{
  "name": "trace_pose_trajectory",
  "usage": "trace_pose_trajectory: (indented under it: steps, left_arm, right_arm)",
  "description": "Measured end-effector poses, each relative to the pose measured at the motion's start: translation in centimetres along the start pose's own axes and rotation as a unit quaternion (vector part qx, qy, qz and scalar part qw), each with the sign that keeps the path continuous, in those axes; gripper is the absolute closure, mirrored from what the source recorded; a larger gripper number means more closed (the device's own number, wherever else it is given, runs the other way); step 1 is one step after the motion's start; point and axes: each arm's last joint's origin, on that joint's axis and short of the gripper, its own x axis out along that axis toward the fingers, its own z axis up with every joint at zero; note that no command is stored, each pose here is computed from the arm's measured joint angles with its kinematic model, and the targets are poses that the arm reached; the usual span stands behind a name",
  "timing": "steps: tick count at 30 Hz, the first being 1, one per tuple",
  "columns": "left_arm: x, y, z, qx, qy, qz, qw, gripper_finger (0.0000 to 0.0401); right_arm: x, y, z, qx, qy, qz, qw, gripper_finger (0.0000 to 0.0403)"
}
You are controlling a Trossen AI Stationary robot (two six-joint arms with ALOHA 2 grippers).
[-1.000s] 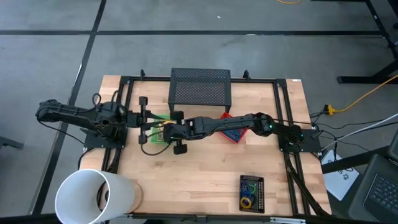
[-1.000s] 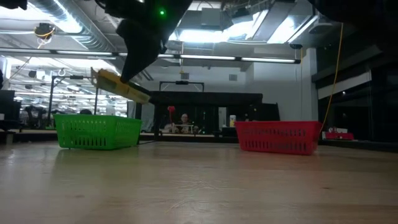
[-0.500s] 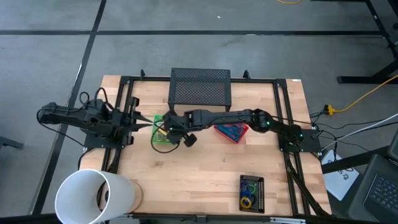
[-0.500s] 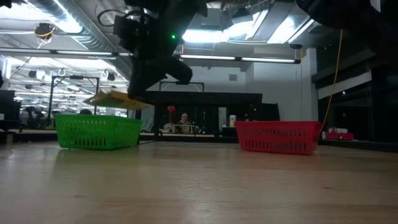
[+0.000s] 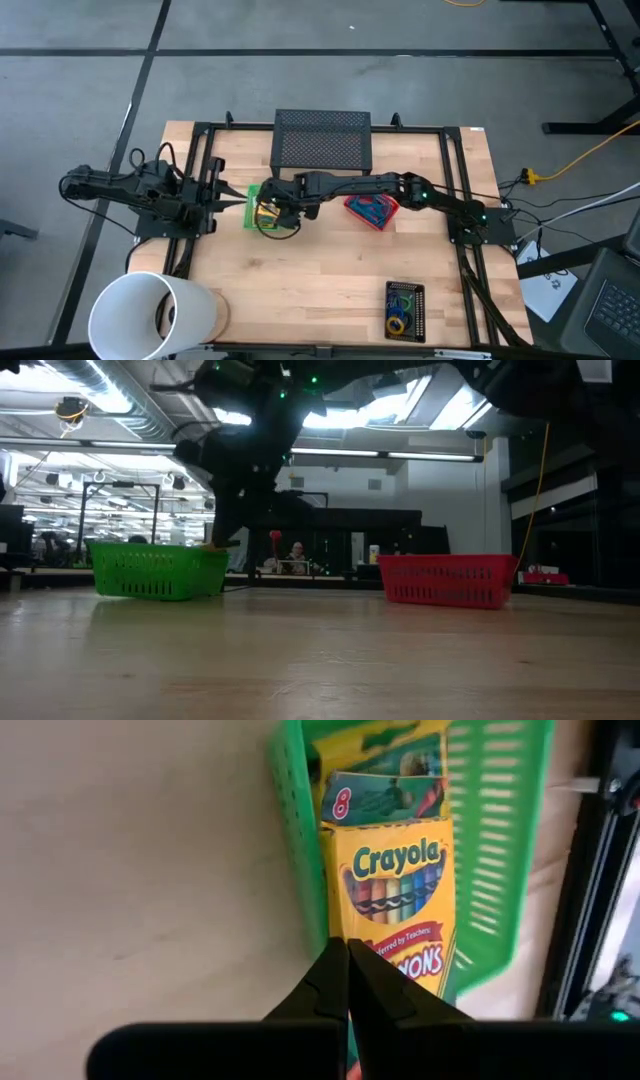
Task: Pick & Place Office Desk Supplies
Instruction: Put the box of crayon into the black bin
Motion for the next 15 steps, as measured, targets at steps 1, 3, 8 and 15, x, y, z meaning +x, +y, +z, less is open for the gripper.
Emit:
trace_pose_trajectory:
  steps: [1, 3, 8, 15]
  left_arm:
    - [0.00, 0.00, 0.00, 0.000, 0.000, 0.000, 1.000, 0.0366]
    - [0.00, 0.02, 0.00, 0.001, 0.001, 0.002, 1.000, 0.0366]
    - [0.01, 0.05, 0.07, 0.009, -0.003, 0.005, 1.000, 0.0366]
    - [0.01, 0.05, 0.06, 0.009, -0.002, 0.005, 1.000, 0.0366]
  right_arm:
    - [0.23, -0.01, -0.08, -0.006, 0.000, -0.001, 1.000, 0.0403]
    - [0.49, -0.17, -0.12, -0.014, -0.001, -0.012, 1.000, 0.0403]
    - [0.50, -0.59, -0.07, -0.024, -0.031, -0.030, 0.999, 0.0403]
    - [0.50, -0.58, 0.00, -0.023, -0.059, -0.027, 0.998, 0.0403]
